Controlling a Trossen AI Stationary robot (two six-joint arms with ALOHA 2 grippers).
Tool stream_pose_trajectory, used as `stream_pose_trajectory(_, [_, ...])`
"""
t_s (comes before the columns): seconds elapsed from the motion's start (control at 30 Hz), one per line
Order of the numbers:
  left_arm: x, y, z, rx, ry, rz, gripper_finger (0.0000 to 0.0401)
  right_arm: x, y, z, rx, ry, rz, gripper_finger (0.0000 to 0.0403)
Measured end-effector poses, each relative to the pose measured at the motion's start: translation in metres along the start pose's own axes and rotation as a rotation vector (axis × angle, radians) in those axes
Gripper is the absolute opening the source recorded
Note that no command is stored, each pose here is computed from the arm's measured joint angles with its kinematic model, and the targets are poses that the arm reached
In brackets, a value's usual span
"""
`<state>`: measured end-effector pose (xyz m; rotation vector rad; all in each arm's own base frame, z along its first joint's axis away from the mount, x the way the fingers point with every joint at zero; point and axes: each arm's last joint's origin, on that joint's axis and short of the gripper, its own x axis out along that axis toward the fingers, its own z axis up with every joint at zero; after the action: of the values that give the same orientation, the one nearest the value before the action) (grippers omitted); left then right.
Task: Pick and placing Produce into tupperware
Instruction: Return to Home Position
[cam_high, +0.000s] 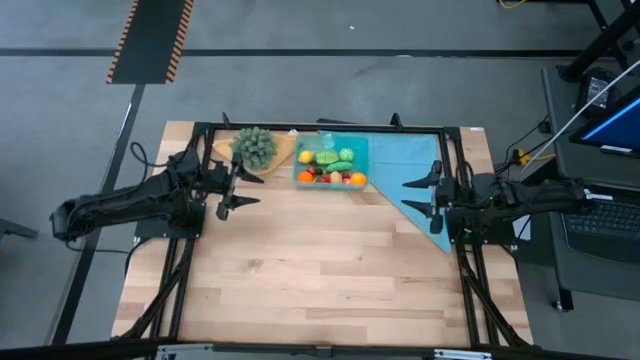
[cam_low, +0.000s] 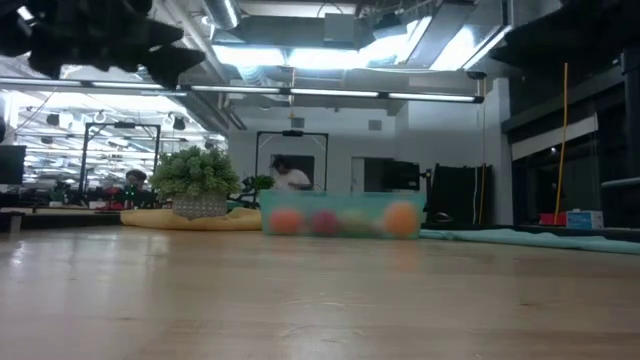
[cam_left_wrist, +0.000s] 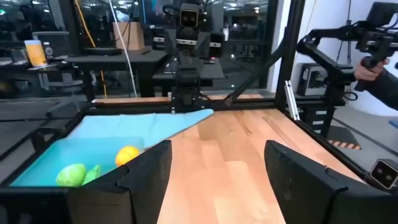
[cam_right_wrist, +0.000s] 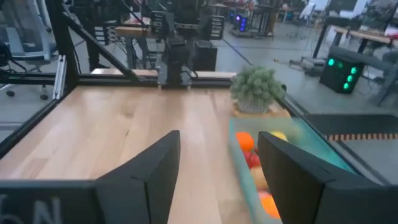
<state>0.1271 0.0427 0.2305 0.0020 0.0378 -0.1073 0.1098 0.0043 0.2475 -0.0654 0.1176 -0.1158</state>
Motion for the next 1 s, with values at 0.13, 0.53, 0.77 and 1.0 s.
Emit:
stream_pose_trajectory(0.13, [-0.009,-0.005,-0.014,-0.005,-0.016,0.008,0.0243,-0.013,-0.003,-0.005,0.01,0.019,0.0,0.0217])
stream_pose_trajectory(0.53, [-0.02,-0.01,-0.047,0.007,-0.105,0.122,0.0242,-0.005,0.001,-0.052,0.013,-0.057,-0.006,0.0217])
stream_pose_trajectory(0.77, [-0.017,-0.013,-0.054,0.009,-0.129,0.16,0.0243,0.004,0.005,-0.08,0.038,-0.101,-0.009,0.0217])
stream_pose_trajectory(1.0, [-0.013,-0.019,-0.055,0.005,-0.116,0.21,0.0243,0.005,0.005,-0.082,0.041,-0.099,-0.011,0.0217])
